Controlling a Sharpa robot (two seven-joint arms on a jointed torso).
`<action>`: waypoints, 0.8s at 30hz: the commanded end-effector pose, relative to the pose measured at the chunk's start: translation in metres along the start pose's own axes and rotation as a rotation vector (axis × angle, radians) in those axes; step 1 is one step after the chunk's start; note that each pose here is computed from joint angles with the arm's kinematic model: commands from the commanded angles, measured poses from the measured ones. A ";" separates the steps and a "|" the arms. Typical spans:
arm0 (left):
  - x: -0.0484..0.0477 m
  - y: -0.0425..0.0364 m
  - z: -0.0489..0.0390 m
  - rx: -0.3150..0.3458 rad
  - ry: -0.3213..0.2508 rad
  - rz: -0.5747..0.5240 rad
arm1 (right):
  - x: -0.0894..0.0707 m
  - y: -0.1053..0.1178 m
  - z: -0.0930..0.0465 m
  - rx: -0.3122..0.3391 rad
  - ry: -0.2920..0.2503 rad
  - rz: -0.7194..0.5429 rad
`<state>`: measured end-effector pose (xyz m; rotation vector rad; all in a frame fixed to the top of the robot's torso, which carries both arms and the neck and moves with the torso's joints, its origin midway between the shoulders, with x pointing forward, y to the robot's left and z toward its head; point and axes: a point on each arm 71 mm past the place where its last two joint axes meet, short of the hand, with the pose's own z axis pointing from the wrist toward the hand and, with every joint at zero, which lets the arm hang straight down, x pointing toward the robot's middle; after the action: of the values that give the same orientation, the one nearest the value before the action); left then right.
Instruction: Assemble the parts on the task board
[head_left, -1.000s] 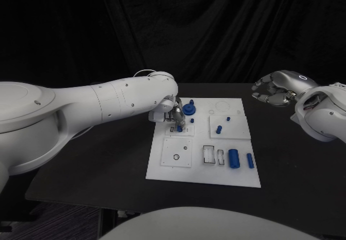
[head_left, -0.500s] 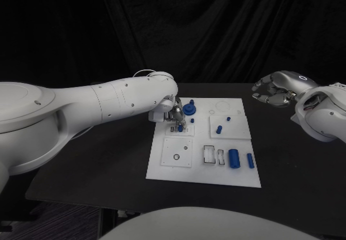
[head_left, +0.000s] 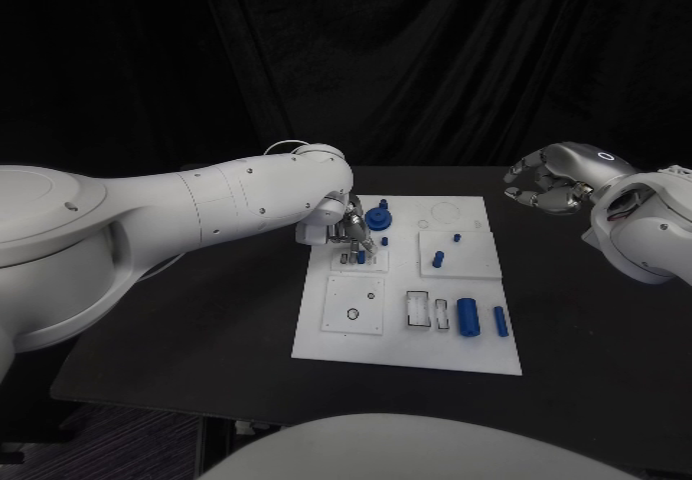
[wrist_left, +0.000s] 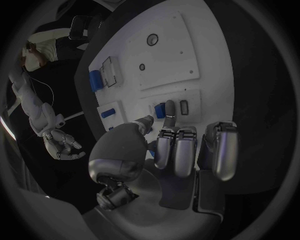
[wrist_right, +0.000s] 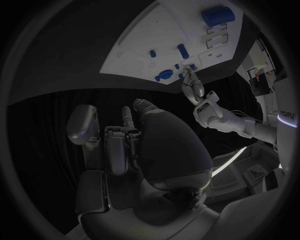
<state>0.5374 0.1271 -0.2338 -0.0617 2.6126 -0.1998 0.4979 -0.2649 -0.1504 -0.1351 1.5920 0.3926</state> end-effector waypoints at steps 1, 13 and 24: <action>0.0084 0.0005 0.0055 0.019 -0.008 -0.024 | 0.001 -0.002 -0.001 0.017 0.007 -0.003; 0.0014 0.0057 -0.0133 0.144 -0.281 -0.063 | 0.000 -0.005 -0.003 0.020 -0.002 -0.001; -0.0347 0.0208 -0.0605 0.125 -0.466 -0.010 | -0.001 -0.006 -0.004 0.020 -0.007 -0.001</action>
<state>0.5343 0.1584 -0.1764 -0.1052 2.2129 -0.3307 0.4966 -0.2709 -0.1505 -0.1273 1.5935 0.3836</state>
